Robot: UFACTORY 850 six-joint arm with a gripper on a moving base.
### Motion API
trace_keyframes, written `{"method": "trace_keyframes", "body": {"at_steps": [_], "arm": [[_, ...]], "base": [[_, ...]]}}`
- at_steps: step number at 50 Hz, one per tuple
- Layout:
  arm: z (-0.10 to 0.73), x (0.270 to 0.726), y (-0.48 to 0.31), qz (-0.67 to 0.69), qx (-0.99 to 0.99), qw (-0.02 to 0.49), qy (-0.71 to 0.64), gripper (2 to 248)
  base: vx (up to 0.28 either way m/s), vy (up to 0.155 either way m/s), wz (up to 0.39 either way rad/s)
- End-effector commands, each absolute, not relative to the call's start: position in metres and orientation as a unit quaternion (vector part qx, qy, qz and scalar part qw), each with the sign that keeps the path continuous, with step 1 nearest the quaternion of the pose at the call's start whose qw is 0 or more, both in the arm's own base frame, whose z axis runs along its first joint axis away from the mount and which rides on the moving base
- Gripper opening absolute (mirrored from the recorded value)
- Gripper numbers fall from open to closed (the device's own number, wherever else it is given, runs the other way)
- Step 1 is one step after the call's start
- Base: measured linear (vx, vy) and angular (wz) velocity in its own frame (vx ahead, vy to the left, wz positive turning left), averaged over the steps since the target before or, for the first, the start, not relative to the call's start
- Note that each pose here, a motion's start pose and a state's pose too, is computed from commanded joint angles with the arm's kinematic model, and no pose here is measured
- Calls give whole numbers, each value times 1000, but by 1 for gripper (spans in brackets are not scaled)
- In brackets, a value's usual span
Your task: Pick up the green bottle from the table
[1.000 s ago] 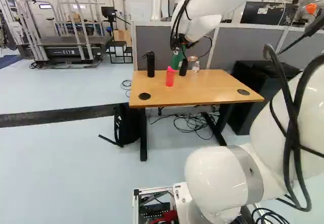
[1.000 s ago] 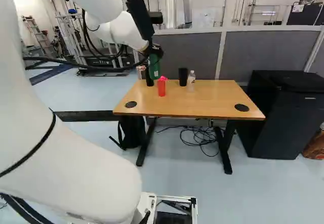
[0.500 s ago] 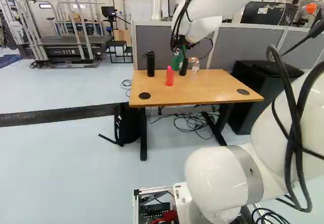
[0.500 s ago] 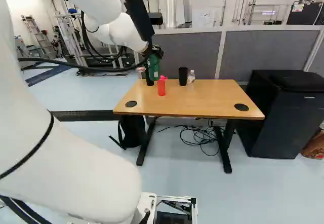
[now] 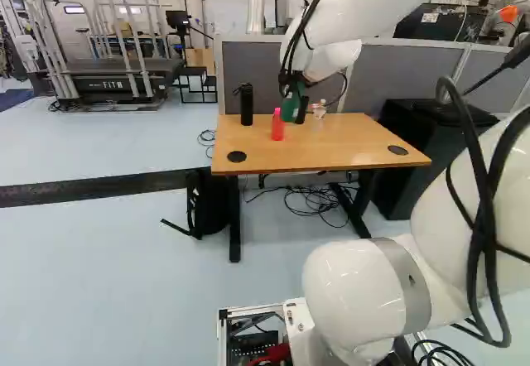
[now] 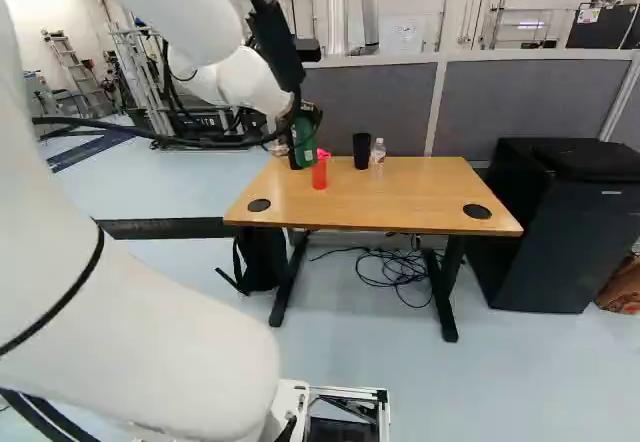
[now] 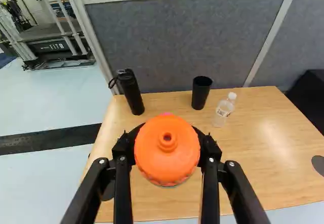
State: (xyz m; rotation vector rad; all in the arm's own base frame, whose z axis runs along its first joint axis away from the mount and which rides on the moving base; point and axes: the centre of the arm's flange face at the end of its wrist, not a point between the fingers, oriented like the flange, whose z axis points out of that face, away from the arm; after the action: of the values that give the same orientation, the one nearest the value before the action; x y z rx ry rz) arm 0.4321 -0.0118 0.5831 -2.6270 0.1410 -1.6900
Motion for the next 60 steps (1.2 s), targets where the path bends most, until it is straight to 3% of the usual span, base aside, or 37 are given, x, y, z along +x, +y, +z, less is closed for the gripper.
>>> {"method": "trace_keyframes", "body": {"at_steps": [60], "arm": [[429,339,-4,-567,-823,-3,16,35]], "base": [[0,0,0]]}}
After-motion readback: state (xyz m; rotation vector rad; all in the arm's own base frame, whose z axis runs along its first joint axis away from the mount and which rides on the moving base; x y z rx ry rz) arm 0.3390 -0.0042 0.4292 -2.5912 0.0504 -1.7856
